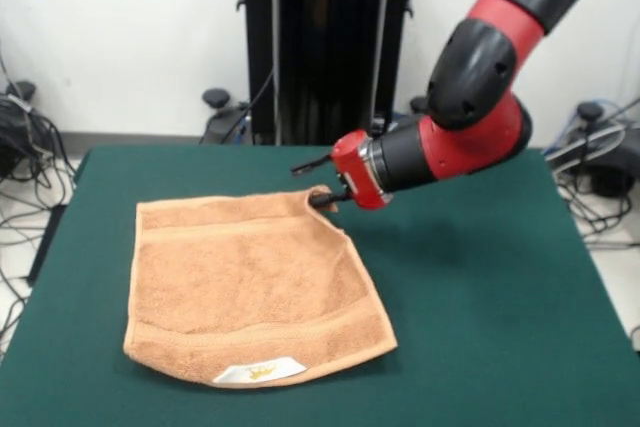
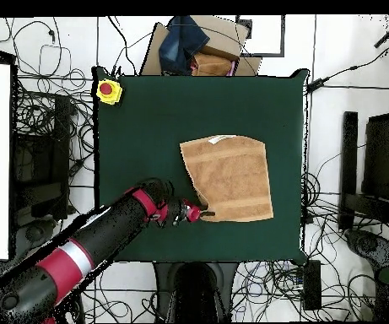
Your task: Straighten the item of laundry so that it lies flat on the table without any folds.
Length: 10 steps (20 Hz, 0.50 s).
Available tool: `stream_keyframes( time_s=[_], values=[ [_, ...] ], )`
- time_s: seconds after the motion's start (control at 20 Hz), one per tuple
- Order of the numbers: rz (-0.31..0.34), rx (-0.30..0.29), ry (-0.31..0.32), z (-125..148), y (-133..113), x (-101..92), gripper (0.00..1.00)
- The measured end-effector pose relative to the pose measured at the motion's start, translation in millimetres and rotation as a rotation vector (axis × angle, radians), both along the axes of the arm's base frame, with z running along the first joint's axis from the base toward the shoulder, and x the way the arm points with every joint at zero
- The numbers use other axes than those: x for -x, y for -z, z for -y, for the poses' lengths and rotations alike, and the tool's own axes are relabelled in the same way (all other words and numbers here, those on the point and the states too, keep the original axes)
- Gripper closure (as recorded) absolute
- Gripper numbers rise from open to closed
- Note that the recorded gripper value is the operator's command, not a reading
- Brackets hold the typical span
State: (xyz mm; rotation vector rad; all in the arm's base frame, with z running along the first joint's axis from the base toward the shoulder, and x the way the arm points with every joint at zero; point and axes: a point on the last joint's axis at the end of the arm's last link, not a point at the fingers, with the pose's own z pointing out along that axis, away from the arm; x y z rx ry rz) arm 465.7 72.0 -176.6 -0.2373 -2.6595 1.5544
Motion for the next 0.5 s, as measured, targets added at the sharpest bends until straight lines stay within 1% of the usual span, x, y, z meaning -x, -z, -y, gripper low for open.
stream_keyframes(
  time_s=[0.1,0.15,0.35,0.5],
  values=[
    [0.004,0.007,-0.011,2,3,-1.7,0.00],
    [0.009,0.008,-0.026,3,7,-3.2,0.00],
    [0.028,-0.012,-0.051,2,11,-7.2,0.00],
    [0.075,-0.082,-0.080,0,17,-16.4,0.00]
  ],
)
